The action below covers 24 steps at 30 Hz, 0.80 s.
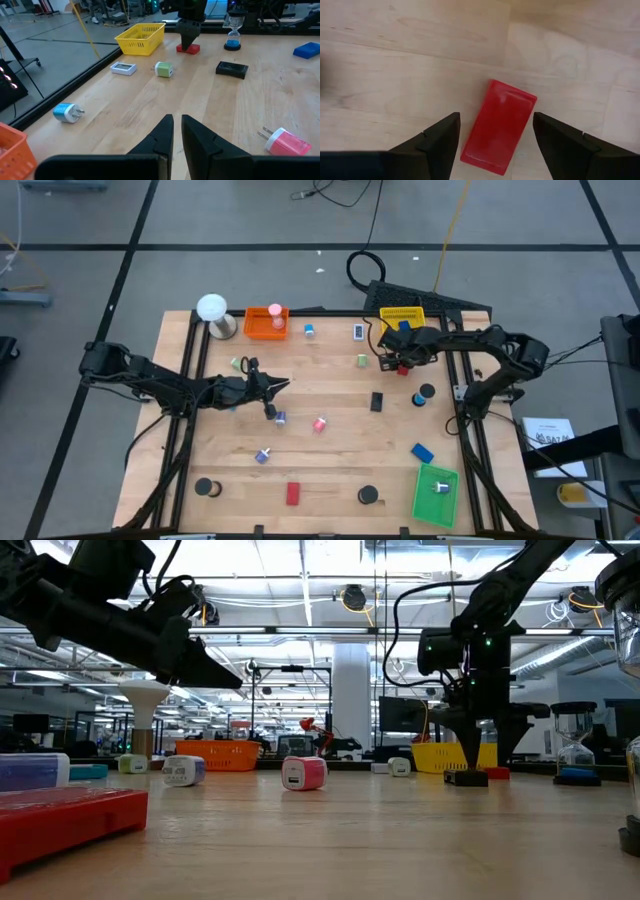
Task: Pick & Place Office items
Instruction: Put the top red timer into the yellow basket
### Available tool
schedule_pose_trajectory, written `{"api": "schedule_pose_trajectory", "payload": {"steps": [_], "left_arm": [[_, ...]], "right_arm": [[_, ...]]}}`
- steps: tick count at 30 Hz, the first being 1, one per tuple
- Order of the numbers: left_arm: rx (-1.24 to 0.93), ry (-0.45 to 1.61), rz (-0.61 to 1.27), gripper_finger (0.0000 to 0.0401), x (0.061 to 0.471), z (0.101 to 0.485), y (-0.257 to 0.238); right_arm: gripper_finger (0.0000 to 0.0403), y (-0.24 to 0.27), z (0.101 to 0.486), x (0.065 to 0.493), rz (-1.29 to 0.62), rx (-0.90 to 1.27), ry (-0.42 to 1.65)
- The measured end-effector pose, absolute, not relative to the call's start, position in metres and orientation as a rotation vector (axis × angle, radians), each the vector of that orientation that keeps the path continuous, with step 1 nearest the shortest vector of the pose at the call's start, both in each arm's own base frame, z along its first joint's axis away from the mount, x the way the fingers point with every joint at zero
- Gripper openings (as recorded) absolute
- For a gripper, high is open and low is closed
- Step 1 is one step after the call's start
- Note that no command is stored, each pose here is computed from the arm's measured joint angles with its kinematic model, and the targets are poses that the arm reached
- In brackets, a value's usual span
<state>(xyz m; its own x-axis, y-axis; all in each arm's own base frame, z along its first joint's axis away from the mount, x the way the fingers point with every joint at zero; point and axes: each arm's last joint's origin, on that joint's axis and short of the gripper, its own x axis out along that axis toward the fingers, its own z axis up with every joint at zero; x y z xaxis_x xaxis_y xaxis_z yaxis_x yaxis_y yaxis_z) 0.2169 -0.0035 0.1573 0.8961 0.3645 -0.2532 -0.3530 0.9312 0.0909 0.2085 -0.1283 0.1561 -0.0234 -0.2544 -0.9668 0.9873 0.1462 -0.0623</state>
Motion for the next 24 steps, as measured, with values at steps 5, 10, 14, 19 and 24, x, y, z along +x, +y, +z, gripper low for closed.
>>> {"api": "schedule_pose_trajectory", "payload": {"steps": [5, 10, 14, 19, 24], "left_arm": [[0.043, 0.27, 0.372, 0.0042, 0.217, 0.157, -0.003], [0.043, 0.27, 0.372, 0.0042, 0.217, 0.157, -0.004], [0.043, 0.27, 0.372, 0.0042, 0.217, 0.157, -0.003], [0.043, 0.27, 0.372, 0.0042, 0.217, 0.157, -0.004], [0.043, 0.27, 0.372, 0.0042, 0.217, 0.157, -0.003]], "right_arm": [[0.024, -0.128, 0.156, 0.208, -1.251, 0.903, 1.12], [0.0225, -0.126, 0.15, 0.205, -1.253, 0.908, 1.122], [0.0204, -0.123, 0.144, 0.2, -1.25, 0.909, 1.153], [0.0169, -0.122, 0.144, 0.2, -1.187, 0.911, 1.177], [0.0149, -0.121, 0.152, 0.202, -1.109, 0.9, 1.202]]}}
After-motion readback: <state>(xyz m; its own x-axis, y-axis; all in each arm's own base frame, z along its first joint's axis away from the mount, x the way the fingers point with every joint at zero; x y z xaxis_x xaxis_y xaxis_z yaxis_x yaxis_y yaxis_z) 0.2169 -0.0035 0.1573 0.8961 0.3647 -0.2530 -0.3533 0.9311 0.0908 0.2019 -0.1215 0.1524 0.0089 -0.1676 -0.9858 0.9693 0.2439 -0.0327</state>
